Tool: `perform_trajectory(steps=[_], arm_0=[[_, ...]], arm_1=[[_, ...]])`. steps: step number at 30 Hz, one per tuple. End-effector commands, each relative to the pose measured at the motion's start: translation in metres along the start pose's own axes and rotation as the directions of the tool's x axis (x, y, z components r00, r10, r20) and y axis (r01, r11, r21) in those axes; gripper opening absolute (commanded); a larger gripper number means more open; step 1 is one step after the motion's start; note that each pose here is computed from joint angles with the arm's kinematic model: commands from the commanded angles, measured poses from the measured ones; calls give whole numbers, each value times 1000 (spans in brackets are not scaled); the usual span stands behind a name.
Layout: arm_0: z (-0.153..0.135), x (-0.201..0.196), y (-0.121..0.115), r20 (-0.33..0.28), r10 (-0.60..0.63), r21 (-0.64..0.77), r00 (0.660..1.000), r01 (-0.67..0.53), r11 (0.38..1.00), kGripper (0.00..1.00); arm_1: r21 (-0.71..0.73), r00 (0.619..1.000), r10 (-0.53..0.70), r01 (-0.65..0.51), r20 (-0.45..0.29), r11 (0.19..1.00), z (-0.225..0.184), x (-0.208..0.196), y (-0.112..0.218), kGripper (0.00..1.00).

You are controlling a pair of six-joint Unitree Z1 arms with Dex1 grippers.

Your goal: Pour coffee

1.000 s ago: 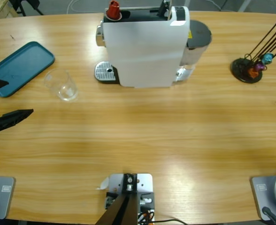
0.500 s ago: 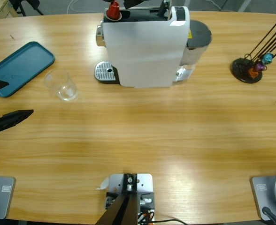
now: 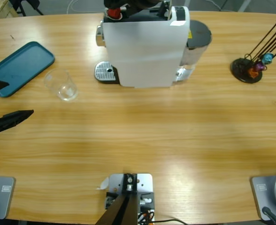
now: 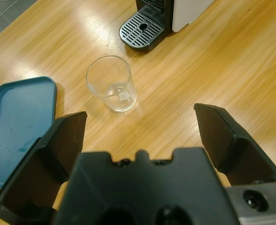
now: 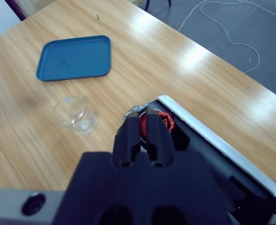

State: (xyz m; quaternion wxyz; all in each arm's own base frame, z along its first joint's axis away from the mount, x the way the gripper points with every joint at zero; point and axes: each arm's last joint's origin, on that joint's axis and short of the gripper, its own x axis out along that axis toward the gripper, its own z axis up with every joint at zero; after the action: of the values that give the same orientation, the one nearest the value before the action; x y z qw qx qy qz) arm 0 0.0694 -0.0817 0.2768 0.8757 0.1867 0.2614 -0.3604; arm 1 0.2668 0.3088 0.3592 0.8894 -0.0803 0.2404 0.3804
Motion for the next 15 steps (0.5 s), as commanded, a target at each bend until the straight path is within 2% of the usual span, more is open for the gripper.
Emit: perform_trajectory(steps=[1, 9, 13, 15], arm_0=[[-11, 3, -1, -18, 10, 1, 1000, -10, 1000, 1000], [-11, 4, -1, -21, 10, -1, 1000, -10, 1000, 1000], [-13, 9, -2, -41, 19, -11, 999, -19, 1000, 1000], [-14, 11, -2, -55, 19, -10, 998, -20, 1000, 1000]], arm_1=[[-1, 998, -40, 40, -56, 999, -17, 3, 1, 0], [0, 999, -43, 43, -33, 999, -15, -14, 0, 0], [-11, 999, 4, -4, 45, 1000, 4, -55, 6, 0], [-17, 998, 32, -31, 47, 999, 5, -79, 12, 0]])
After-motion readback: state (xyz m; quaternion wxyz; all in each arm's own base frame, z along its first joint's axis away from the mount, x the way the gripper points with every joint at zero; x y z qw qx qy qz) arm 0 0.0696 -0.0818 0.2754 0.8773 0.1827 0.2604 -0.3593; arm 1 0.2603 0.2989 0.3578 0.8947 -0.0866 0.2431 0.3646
